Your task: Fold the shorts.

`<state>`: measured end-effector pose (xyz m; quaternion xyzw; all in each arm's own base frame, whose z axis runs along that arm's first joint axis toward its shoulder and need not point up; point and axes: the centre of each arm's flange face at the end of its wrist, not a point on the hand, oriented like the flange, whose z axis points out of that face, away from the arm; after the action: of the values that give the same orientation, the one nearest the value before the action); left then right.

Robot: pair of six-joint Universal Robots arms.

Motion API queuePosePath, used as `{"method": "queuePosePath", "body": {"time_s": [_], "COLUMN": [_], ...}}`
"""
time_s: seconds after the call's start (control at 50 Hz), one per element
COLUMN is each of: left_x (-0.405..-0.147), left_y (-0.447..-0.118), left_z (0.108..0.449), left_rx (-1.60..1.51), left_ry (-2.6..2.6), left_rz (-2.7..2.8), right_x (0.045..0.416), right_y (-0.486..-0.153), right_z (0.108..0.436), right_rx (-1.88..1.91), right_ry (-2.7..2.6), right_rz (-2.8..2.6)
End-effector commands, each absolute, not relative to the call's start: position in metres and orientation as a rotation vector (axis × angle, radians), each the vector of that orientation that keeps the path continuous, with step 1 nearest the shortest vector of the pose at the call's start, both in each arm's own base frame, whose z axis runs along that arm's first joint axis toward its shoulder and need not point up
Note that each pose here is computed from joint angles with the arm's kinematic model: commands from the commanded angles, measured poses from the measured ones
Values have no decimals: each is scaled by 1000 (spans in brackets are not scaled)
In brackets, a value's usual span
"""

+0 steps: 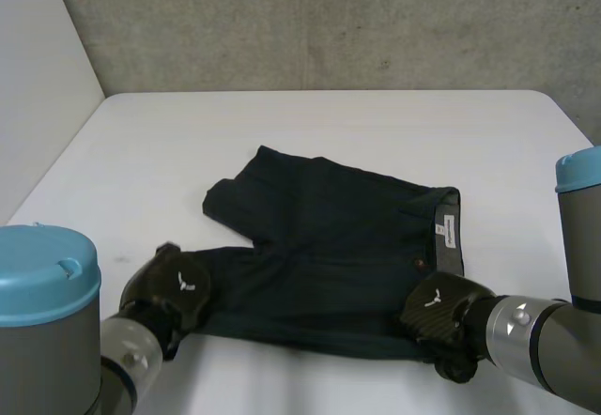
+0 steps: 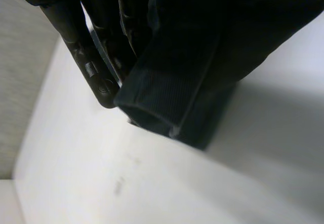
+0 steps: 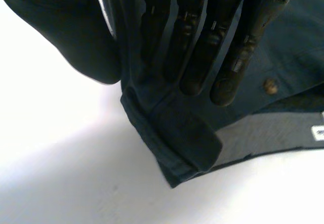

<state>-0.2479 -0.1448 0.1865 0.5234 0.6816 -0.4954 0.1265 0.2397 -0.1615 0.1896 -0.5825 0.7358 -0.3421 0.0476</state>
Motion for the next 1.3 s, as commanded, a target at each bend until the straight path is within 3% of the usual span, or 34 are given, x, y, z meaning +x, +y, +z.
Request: {"method": "queuePosePath", "body": {"time_s": [0.02,0.3,0.84,0.92,1.02,1.3], "left_x": [-261,-264,-264,-267,-268,-241], "left_y": [-165,-169,-170,-185,-189,-154], "left_z": [187,179,178,197,238,423], "left_rx": [1423,1422,1423,1365,1308,864], "left_ry": [1915,1936,1933,1889,1851,1497], "left_rz": [-1620,-1612,-1607,-1667,-1747,-2325], "right_x": [248,222,216,221,224,222], "right_y": [-176,-187,-194,-217,-224,-222], "right_z": [186,178,184,212,282,426], "right_rx": [-1551,-1387,-1347,-1329,-1323,-1226], "right_ry": [2235,2392,2374,2319,2201,1846], "right_rz": [-1248,-1224,-1278,-1442,-1698,-2270]}}
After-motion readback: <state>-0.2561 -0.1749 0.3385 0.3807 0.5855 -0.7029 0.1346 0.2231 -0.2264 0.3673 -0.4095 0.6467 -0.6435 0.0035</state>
